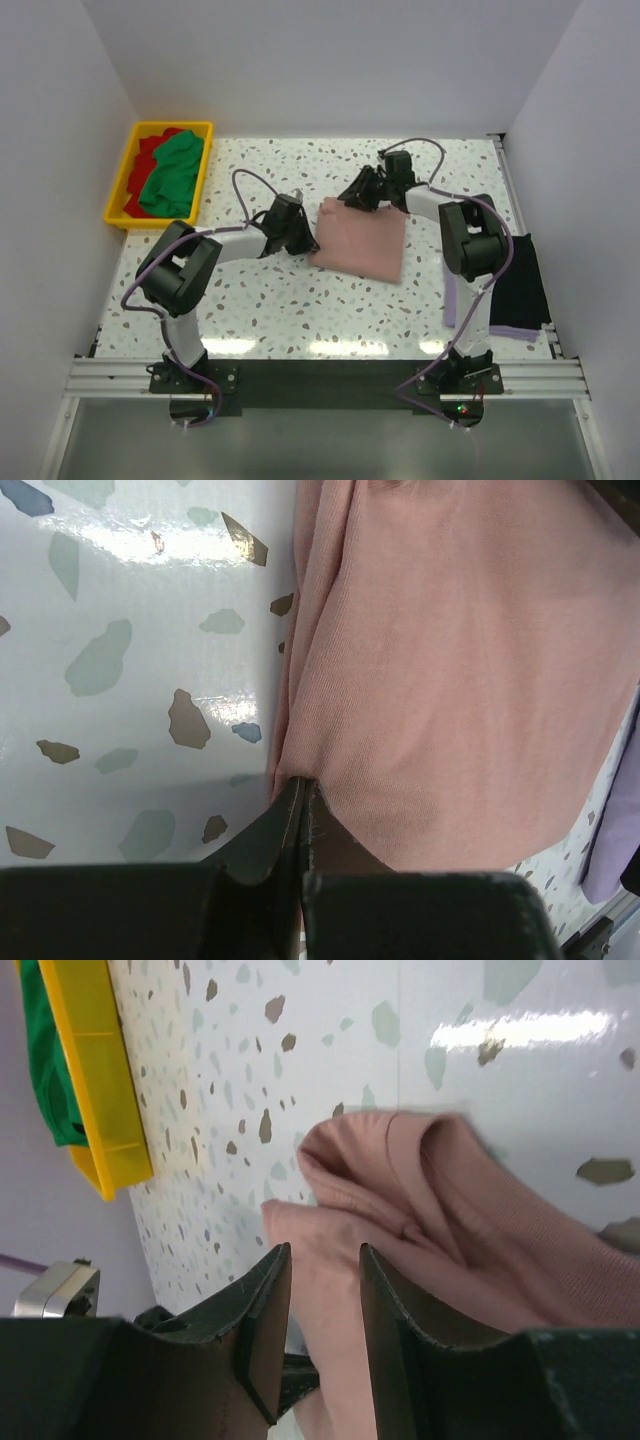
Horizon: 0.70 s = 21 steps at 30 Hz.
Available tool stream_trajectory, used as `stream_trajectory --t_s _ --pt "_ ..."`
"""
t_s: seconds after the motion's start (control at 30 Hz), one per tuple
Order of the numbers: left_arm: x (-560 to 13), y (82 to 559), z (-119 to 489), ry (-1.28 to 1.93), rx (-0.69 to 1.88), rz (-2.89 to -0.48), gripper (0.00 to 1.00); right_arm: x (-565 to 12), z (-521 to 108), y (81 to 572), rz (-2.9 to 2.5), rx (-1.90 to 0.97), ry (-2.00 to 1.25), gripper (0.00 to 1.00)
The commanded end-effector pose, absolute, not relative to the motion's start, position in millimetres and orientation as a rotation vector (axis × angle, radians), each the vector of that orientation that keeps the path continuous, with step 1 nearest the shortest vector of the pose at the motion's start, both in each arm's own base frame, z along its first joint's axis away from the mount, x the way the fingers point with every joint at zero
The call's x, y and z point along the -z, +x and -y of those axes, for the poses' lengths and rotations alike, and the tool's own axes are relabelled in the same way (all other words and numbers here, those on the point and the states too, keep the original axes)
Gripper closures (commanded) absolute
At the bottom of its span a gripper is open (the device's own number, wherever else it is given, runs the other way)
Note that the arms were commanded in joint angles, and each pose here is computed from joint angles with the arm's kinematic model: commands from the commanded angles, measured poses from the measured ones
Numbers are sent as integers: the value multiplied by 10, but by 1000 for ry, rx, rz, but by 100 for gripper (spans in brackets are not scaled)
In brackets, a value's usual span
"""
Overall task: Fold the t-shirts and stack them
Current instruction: Fold the tshirt
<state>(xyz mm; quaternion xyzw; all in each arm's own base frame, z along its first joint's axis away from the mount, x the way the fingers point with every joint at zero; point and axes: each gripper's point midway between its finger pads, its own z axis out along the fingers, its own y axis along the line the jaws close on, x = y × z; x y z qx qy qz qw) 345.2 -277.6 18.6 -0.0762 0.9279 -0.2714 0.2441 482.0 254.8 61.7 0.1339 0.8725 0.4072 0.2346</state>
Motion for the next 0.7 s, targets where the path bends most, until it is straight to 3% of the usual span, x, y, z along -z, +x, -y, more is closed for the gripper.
stream_trajectory --t_s 0.0,0.33,0.67 --pt "-56 3294 2672 -195 652 -2609 100 -1317 -2738 4725 -2219 -1222 237 62" --pt "-114 3294 2681 -172 660 -2610 100 -920 -3081 4424 -2299 -1241 173 62" --pt "-16 3213 2656 -163 649 -2645 100 -610 -3187 5030 -2311 -1256 175 62"
